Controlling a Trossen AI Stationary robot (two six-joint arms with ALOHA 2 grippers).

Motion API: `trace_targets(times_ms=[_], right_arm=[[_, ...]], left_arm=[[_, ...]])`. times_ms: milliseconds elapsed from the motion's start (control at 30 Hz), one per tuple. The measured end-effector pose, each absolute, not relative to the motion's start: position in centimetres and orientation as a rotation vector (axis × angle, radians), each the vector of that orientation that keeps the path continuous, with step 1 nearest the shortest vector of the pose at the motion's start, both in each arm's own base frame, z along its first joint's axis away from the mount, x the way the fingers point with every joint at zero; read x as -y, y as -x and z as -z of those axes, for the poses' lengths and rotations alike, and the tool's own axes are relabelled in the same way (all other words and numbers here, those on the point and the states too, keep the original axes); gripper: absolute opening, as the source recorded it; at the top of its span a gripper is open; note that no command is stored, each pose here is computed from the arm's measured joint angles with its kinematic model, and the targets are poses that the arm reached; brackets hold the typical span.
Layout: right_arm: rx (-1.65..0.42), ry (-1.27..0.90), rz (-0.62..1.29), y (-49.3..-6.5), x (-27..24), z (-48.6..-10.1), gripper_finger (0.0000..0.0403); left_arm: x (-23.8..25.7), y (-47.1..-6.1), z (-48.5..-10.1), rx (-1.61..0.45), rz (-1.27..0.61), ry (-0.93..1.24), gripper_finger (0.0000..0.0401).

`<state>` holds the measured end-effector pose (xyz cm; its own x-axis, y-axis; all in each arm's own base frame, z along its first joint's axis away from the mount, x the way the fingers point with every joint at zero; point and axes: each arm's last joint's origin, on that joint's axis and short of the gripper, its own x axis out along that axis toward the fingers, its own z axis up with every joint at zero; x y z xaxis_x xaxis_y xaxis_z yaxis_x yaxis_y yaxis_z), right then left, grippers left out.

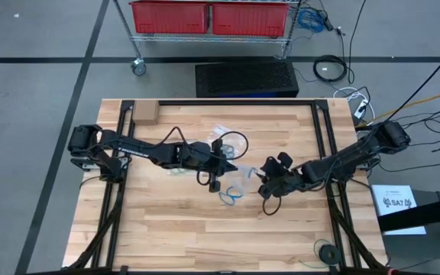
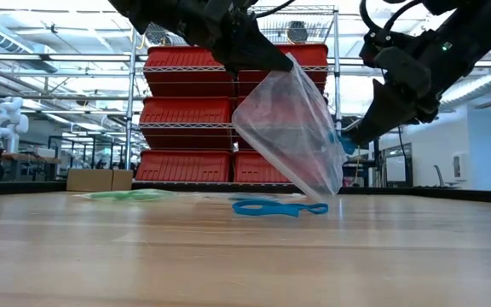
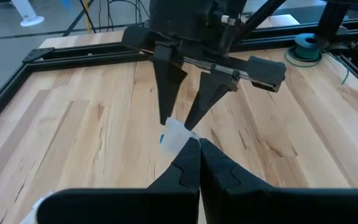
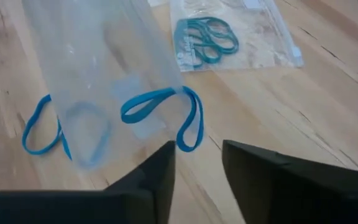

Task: Sort rubber bands
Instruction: Put the blue rubber band in the transparent zip bag

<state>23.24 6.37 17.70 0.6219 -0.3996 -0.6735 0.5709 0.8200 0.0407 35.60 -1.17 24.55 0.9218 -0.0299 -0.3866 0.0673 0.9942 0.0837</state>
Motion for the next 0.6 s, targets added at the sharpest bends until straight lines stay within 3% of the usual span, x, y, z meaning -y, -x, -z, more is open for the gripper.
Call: trace_targets(times_ms=[100, 233, 333, 500, 600], right_arm=[[-0.707, -0.259, 0.584, -23.4, -5.8, -17.7, 0.0150], [-0.723, -0.246, 0.593, -23.6, -5.0, -17.7, 0.0144], [-0.748, -0.244, 0.576, -23.7, -4.5, -17.6, 0.0112], [-0.764, -0.209, 0.556, -23.7, -4.4, -17.6, 0.0015], [-0.756, -0.208, 0.552, -23.7, -4.5, -17.7, 0.0008]], left_arm=[[1.2, -35.6, -24.6, -0.395, 0.050, -0.096, 0.0000], [1.2, -35.6, -24.6, -0.394, 0.057, -0.094, 0.0000], [1.2, -35.6, -24.6, -0.394, 0.063, -0.093, 0.0000], [1.2, -35.6, -24.6, -0.394, 0.065, -0.093, 0.0000], [1.2, -35.6, -24.5, -0.400, 0.065, -0.093, 0.0000]])
